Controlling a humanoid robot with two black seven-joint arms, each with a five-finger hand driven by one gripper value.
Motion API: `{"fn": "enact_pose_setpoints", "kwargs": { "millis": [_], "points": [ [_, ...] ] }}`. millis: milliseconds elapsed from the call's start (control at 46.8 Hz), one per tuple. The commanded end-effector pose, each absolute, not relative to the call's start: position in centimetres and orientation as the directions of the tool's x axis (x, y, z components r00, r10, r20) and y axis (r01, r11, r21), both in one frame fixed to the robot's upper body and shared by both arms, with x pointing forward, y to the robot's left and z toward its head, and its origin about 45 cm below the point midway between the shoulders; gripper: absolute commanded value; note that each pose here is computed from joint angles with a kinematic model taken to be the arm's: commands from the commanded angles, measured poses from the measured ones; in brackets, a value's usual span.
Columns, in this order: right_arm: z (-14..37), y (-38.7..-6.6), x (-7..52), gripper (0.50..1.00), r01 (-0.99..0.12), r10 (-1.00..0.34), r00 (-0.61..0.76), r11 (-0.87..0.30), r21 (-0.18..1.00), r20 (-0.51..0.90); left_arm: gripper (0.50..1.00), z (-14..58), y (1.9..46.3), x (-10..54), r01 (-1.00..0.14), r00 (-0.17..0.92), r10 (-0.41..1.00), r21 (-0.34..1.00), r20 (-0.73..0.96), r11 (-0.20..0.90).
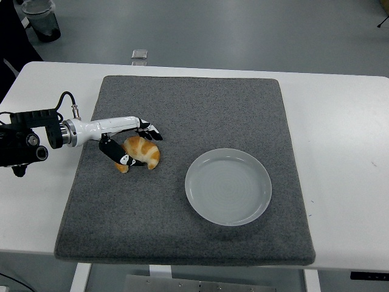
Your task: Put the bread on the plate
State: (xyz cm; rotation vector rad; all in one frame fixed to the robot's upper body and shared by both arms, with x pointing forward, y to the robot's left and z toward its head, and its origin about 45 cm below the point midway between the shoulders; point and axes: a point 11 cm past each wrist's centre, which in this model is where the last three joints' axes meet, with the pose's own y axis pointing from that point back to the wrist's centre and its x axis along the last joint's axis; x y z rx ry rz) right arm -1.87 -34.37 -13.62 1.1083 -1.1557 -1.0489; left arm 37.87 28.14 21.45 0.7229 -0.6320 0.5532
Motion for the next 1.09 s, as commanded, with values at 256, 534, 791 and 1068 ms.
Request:
{"fn": "enact_pose_setpoints", "kwargs": {
  "millis": [256,534,791,1068],
  "points": [
    [-13.6,-34.4,-1.8,0.932,0.047,-0.983,0.112,0.152,0.987,0.146,0.579,21.2,28.2,38.1,-0.656,0.676,0.232,0.427,0.700,0.623],
    [-13.6,-34.4,-1.8,0.930,0.047,-0.983,0.110,0.152,0.987,0.146,0.500,21.8,27.9,38.4,-0.658,0.663,0.230,0.408,0.712,0.633],
    [-13.6,-34.4,-1.8,0.930,0.047,-0.983,0.110,0.152,0.987,0.146,0.500,22.3,27.9,38.7,-0.663,0.653,0.237,0.392,0.719,0.638],
    [-13.6,-34.4,-1.8,0.930,0.047,-0.983,0.110,0.152,0.987,0.146,0.500,24.6,29.5,40.5,-0.731,0.584,0.310,0.318,0.750,0.604]
  ]
}}
